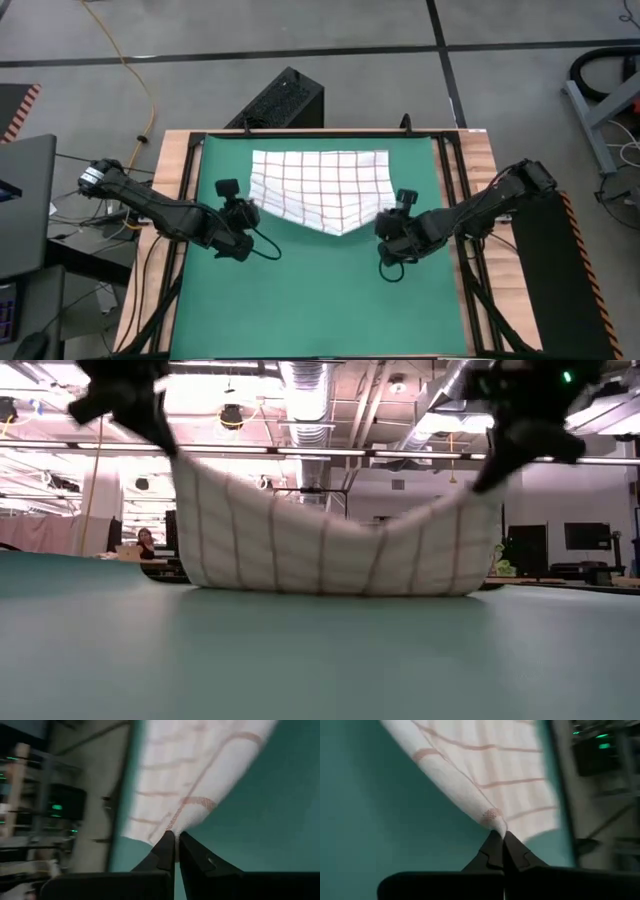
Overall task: Roll towel into tight, uniform cylinder
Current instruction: Fold the white towel
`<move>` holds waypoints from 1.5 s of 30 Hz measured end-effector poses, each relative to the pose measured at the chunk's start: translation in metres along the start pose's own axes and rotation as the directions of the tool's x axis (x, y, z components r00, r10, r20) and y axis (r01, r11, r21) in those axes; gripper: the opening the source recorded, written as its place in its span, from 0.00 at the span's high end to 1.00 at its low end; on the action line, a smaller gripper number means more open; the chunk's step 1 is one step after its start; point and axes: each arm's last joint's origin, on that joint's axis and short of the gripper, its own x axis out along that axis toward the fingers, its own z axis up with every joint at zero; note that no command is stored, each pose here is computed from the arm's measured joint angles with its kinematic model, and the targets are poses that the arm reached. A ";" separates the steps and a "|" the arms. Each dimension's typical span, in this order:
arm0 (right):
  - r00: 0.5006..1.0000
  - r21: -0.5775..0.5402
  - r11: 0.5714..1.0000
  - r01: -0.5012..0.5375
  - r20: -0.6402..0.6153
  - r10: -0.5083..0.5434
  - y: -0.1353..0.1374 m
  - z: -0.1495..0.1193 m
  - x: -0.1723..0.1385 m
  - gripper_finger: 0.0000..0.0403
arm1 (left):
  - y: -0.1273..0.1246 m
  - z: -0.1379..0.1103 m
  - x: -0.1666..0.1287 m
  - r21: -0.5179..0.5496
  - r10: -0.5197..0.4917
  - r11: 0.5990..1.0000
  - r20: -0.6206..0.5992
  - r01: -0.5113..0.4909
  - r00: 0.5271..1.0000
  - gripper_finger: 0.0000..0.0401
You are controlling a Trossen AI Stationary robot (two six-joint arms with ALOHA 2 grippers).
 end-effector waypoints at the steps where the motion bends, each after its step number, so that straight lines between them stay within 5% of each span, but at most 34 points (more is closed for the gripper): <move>1: 1.000 -0.002 1.000 0.022 0.011 -0.022 -0.005 0.004 -0.006 1.00 | 0.006 0.004 -0.006 -0.007 0.024 1.000 0.009 -0.024 1.000 1.00; 11: 0.958 0.054 0.970 0.237 0.154 -0.243 -0.059 0.033 -0.074 1.00 | 0.062 0.035 -0.069 -0.016 0.199 0.980 0.154 -0.199 0.968 1.00; 18: 0.904 0.103 0.924 0.368 0.194 -0.382 -0.099 0.048 -0.093 1.00 | 0.101 0.043 -0.087 -0.021 0.402 0.914 0.178 -0.404 0.898 1.00; 30: 0.786 0.103 0.780 0.618 -0.104 -0.609 -0.174 0.054 -0.040 1.00 | 0.160 0.038 -0.036 -0.043 0.513 0.850 -0.157 -0.525 0.844 1.00; 35: 0.732 0.106 0.727 0.678 -0.179 -0.657 -0.204 0.066 -0.017 1.00 | 0.202 0.054 -0.008 -0.084 0.445 0.886 -0.119 -0.456 0.887 1.00; 41: 0.719 0.122 0.710 0.693 -0.187 -0.669 -0.223 0.076 -0.009 1.00 | 0.237 0.057 0.000 -0.107 0.510 0.851 -0.061 -0.514 0.858 1.00; 45: 0.782 0.178 0.762 0.622 -0.171 -0.599 -0.221 0.073 -0.007 1.00 | 0.230 0.049 0.015 -0.172 0.434 0.884 -0.046 -0.436 0.900 1.00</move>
